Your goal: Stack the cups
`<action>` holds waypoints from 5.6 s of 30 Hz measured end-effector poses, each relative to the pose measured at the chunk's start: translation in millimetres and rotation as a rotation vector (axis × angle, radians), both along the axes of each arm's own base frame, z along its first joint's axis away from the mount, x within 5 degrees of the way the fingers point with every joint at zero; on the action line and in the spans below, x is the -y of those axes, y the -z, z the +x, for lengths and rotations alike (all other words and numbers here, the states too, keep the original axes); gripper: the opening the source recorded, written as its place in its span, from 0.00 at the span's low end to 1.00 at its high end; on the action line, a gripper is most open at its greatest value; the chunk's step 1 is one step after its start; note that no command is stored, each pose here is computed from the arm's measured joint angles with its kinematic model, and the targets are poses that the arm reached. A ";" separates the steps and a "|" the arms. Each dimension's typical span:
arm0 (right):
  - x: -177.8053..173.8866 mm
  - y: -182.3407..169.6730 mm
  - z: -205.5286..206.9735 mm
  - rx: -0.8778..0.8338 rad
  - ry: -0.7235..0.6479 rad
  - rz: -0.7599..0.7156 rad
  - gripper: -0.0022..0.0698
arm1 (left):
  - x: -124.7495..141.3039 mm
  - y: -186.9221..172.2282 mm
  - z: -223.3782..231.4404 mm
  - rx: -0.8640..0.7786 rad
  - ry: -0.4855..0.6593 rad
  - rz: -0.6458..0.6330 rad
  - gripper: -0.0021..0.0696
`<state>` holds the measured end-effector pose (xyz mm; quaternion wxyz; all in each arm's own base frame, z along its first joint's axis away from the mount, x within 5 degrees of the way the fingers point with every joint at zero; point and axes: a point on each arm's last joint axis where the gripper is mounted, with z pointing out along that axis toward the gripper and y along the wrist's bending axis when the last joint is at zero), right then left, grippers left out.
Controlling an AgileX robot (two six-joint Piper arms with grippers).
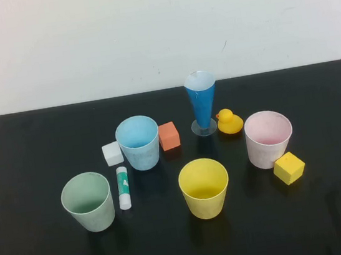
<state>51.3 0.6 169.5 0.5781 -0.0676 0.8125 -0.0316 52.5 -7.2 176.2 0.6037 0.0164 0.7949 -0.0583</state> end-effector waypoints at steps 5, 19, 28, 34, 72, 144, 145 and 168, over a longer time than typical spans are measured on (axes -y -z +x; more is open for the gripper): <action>1.0 -0.1 0.0 0.001 0.002 -0.028 0.04 | -0.1 0.0 0.0 0.000 0.000 0.004 0.03; 1.4 -0.4 0.2 0.006 0.003 -0.038 0.04 | -0.1 0.2 0.0 -0.001 0.000 0.004 0.03; 1.4 -0.4 0.2 0.006 0.003 -0.038 0.04 | 0.4 0.1 -0.1 -0.003 0.002 -0.009 0.03; 2.3 -1.0 0.9 0.024 0.003 -0.069 0.04 | 0.4 -0.9 0.2 0.009 0.001 -0.014 0.03; -5.0 -133.8 -11.2 0.404 -0.094 -0.207 0.04 | -1.3 -144.7 -15.2 0.456 0.000 -0.030 0.03; -11.2 -88.7 69.6 -0.208 -0.220 -0.281 0.04 | 66.6 -119.7 333.3 -0.553 0.326 -0.053 0.05; -11.3 -88.7 69.6 -0.208 -0.220 -0.279 0.04 | 71.6 -114.2 335.4 -0.559 0.340 -0.043 0.05; -35.2 -140.1 78.4 -0.128 -0.474 -0.217 0.04 | 80.5 -159.1 323.5 -0.348 0.387 0.128 0.08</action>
